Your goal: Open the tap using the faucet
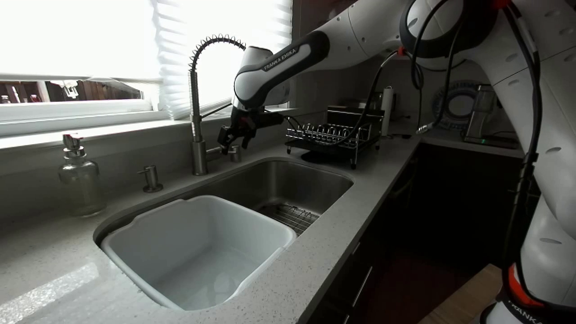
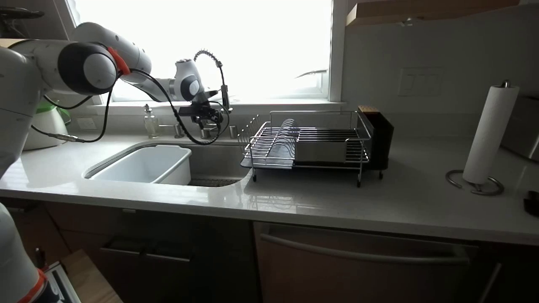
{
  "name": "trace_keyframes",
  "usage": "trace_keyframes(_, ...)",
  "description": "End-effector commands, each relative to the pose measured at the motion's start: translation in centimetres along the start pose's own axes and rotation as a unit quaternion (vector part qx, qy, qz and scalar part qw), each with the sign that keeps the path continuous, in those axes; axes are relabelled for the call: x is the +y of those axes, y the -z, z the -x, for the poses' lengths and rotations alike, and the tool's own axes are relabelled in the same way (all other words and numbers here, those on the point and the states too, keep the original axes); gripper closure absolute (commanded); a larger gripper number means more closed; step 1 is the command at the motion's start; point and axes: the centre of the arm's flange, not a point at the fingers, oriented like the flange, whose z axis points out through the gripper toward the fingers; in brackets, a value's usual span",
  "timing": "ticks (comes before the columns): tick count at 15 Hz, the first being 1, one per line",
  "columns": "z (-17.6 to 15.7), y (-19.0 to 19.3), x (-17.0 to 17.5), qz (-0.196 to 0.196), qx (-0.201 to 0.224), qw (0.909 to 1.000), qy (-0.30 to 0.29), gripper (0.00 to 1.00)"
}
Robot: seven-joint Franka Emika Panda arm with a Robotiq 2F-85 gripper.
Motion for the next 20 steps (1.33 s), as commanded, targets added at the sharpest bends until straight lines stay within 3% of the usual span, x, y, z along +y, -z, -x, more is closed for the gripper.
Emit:
trace_keyframes(1, -0.7, -0.9, 0.9, 0.011, 0.004, 0.9997, 0.021, 0.0)
trace_keyframes(7, -0.6, -1.6, 2.0, 0.021, 0.002, 0.9995, 0.022, 0.0)
trace_keyframes(16, -0.9, -1.1, -0.7, 0.015, 0.007, 0.9998, 0.011, 0.0)
trace_keyframes(17, -1.0, -1.1, -0.8, 0.015, 0.006, 0.9998, 0.013, 0.02)
trace_keyframes(19, -1.1, -1.2, -0.9, 0.014, 0.004, 0.9998, 0.016, 0.26)
trace_keyframes(20, -1.1, -1.3, -0.9, 0.013, 0.002, 0.9998, 0.014, 0.31)
